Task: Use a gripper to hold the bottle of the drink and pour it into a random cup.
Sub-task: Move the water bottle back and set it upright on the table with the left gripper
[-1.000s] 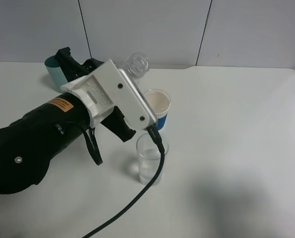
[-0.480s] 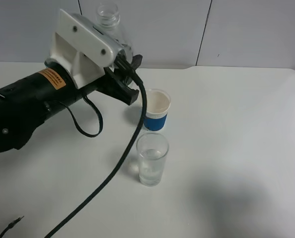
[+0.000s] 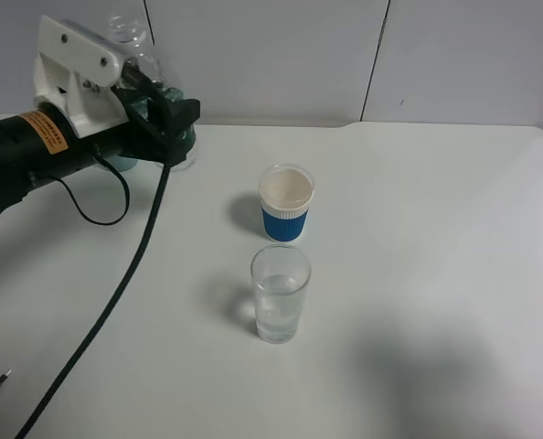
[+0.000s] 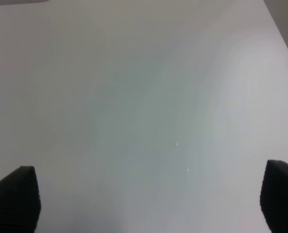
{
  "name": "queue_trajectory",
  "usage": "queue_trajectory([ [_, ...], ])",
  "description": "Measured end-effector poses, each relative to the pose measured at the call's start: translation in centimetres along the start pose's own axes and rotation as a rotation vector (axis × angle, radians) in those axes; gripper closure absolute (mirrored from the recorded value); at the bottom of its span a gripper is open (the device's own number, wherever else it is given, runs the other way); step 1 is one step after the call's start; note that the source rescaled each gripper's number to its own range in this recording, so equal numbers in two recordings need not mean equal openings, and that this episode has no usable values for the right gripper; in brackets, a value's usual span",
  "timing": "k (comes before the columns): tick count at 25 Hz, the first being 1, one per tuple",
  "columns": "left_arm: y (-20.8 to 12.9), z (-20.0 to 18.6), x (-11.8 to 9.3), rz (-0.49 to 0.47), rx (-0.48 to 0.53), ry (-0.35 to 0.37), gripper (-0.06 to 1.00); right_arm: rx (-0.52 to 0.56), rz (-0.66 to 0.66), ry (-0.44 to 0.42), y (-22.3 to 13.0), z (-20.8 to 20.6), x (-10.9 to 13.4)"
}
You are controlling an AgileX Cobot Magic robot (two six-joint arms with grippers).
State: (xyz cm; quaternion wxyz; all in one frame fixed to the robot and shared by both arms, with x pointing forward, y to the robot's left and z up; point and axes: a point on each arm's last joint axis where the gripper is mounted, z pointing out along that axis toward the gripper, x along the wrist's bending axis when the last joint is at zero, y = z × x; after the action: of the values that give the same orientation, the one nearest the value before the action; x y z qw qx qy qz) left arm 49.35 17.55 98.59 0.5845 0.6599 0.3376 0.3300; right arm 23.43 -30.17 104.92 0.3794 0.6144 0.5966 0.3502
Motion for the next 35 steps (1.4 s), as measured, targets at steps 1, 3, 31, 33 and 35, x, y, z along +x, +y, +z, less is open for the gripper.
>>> queue_trajectory([
  [1,-0.2,-0.2,0.7,-0.009,0.009,0.022,0.92,0.000,0.000,0.000,0.0,0.0,0.0],
  [3,-0.8,-0.9,2.2,-0.021,0.029,0.072,0.92,0.000,0.000,0.000,0.0,0.0,0.0],
  [31,-9.8,-1.8,5.3,-0.065,0.193,0.052,0.92,0.000,0.000,0.000,0.0,0.0,0.0],
  [33,-9.7,-1.7,4.9,-0.025,0.184,0.012,0.92,0.000,0.000,0.000,0.0,0.0,0.0],
  [35,-9.7,-1.7,4.6,0.017,0.179,-0.031,0.92,0.000,0.000,0.000,0.0,0.0,0.0],
])
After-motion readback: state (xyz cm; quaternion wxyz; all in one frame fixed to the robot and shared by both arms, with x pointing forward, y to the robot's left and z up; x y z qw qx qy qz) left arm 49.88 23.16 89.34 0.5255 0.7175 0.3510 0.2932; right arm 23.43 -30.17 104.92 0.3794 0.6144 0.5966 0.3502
